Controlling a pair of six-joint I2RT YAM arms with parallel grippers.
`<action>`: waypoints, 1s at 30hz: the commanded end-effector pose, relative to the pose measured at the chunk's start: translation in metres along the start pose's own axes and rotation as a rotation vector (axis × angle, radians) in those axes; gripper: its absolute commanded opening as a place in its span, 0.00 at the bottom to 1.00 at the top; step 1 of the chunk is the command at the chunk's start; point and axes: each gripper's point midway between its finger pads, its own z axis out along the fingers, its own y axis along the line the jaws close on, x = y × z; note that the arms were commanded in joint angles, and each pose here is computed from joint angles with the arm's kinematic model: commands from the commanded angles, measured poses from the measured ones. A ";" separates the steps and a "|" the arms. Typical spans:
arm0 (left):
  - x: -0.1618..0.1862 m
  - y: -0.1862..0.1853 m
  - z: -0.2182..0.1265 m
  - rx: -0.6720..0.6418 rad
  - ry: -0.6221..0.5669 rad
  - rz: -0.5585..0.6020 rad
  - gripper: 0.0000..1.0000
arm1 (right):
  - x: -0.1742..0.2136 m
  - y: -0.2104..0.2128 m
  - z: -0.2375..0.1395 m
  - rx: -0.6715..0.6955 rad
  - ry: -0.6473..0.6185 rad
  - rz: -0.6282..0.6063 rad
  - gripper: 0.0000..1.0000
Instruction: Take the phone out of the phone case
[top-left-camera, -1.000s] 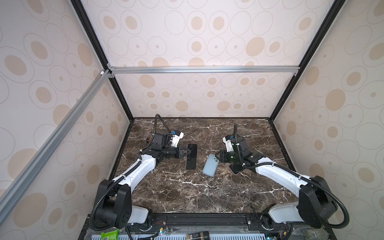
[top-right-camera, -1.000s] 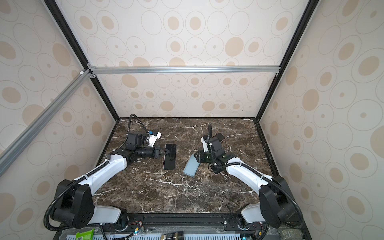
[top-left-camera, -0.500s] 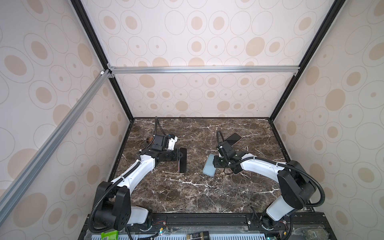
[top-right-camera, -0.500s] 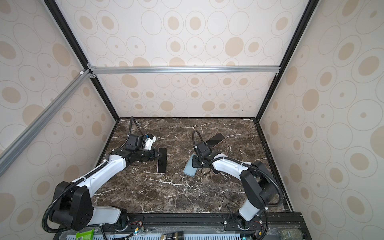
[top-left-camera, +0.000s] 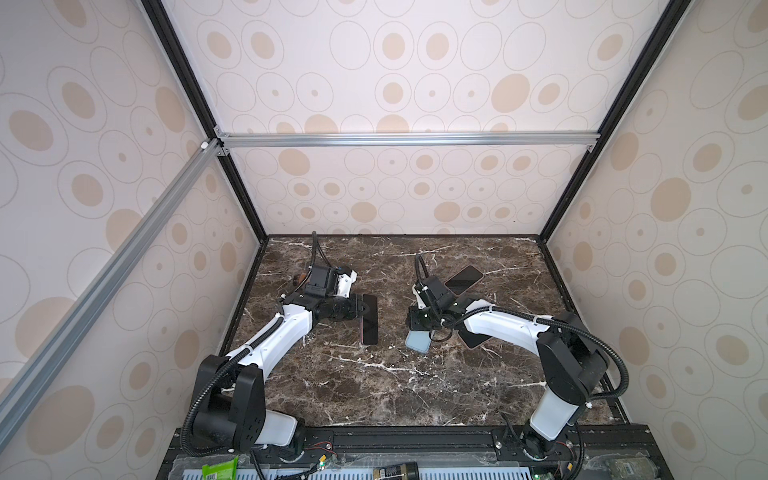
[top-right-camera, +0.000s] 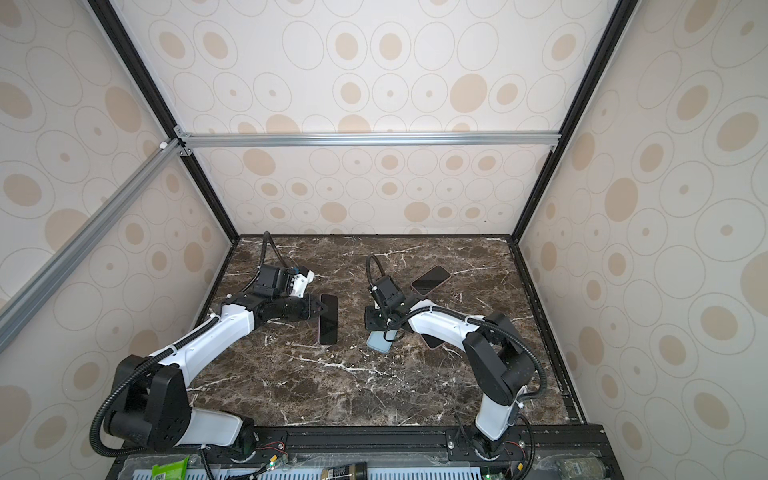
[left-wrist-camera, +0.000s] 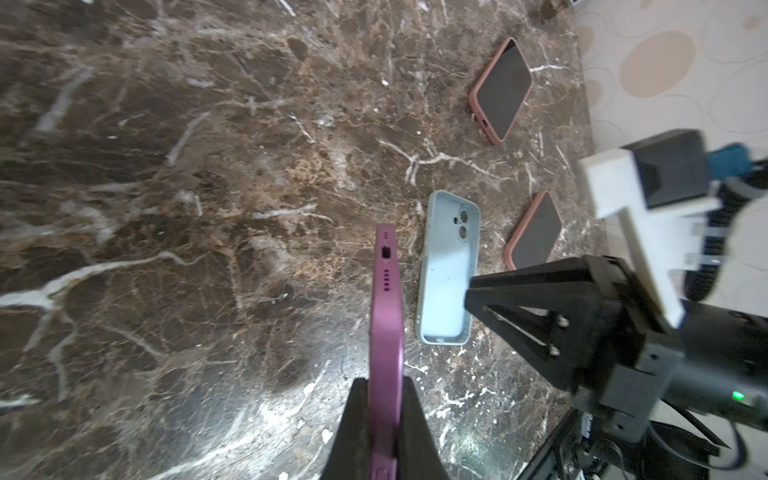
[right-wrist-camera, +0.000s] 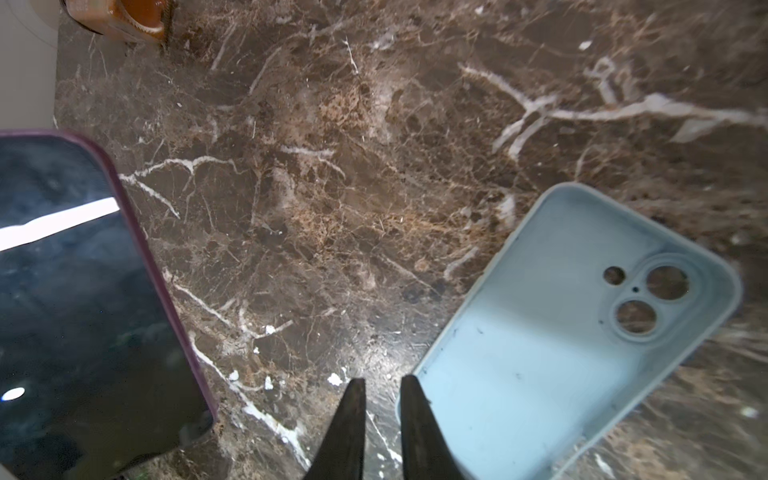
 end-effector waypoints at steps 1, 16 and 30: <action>0.002 -0.023 0.001 0.155 0.010 0.037 0.00 | 0.015 0.004 0.011 -0.027 0.079 0.021 0.13; 0.045 0.003 0.033 0.165 0.156 -0.100 0.00 | 0.036 0.018 0.029 -0.115 0.179 0.021 0.00; 0.062 0.015 0.047 0.156 0.233 -0.163 0.00 | 0.046 0.028 0.042 -0.116 0.236 0.011 0.00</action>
